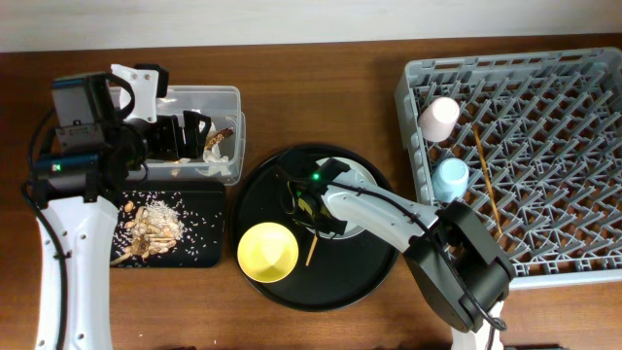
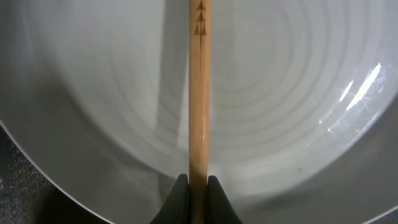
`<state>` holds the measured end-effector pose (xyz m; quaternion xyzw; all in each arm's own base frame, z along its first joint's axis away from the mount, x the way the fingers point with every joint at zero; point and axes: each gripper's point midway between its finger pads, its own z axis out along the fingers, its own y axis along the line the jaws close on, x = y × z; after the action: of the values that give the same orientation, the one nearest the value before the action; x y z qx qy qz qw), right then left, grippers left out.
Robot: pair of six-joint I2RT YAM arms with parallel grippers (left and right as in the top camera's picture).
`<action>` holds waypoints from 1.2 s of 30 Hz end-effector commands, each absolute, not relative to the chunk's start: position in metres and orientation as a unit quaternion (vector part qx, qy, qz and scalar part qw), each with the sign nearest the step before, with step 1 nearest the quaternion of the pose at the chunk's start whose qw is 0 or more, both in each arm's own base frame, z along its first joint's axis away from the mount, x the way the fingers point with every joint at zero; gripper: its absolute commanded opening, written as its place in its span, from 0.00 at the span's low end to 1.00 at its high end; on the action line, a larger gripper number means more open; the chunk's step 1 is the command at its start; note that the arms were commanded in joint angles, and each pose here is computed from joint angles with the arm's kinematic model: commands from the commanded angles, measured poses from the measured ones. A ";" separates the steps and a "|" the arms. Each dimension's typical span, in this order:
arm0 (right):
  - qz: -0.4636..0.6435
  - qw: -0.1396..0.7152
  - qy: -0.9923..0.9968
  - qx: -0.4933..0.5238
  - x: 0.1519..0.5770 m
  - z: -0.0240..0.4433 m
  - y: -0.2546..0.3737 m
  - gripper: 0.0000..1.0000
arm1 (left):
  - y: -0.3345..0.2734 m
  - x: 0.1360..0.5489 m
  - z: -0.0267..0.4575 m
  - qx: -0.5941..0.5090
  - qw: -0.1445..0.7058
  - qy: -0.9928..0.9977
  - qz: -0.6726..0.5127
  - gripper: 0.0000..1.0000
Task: Sort waste into correct bins and load items into the dishwasher rack
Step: 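Return the right gripper to the plate and grasp the remaining chopstick, then carry the chopstick into the rack and release it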
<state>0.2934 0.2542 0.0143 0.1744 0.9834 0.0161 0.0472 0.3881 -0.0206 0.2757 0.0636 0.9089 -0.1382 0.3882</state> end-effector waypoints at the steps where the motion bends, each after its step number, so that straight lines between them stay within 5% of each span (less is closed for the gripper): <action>1: 0.038 0.069 0.983 0.164 0.306 0.046 0.255 0.04 | -0.018 0.389 0.284 0.068 0.399 0.905 -0.132 0.99; 8: 0.027 0.136 0.984 0.109 0.333 0.133 0.205 0.04 | -0.018 0.389 0.284 0.069 0.399 0.905 -0.132 0.99; 12: 0.000 0.162 0.987 -0.005 0.346 0.168 0.148 0.04 | -0.018 0.389 0.284 0.069 0.399 0.905 -0.132 0.99; 15: -0.039 0.137 0.987 -0.079 0.347 0.171 0.095 0.04 | -0.018 0.389 0.284 0.068 0.399 0.905 -0.132 0.99; 24: -0.072 0.097 0.992 0.040 0.349 0.162 -0.038 0.04 | -0.018 0.389 0.284 0.069 0.399 0.905 -0.132 0.99; 36: -0.058 0.139 0.988 -0.028 0.376 0.156 -0.082 0.07 | -0.018 0.389 0.284 0.068 0.399 0.905 -0.132 0.99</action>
<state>0.3710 -0.0806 0.1687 -0.0004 0.9869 -0.0660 0.1475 0.3881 -0.0207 0.2757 0.0639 0.9089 -0.1383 0.3882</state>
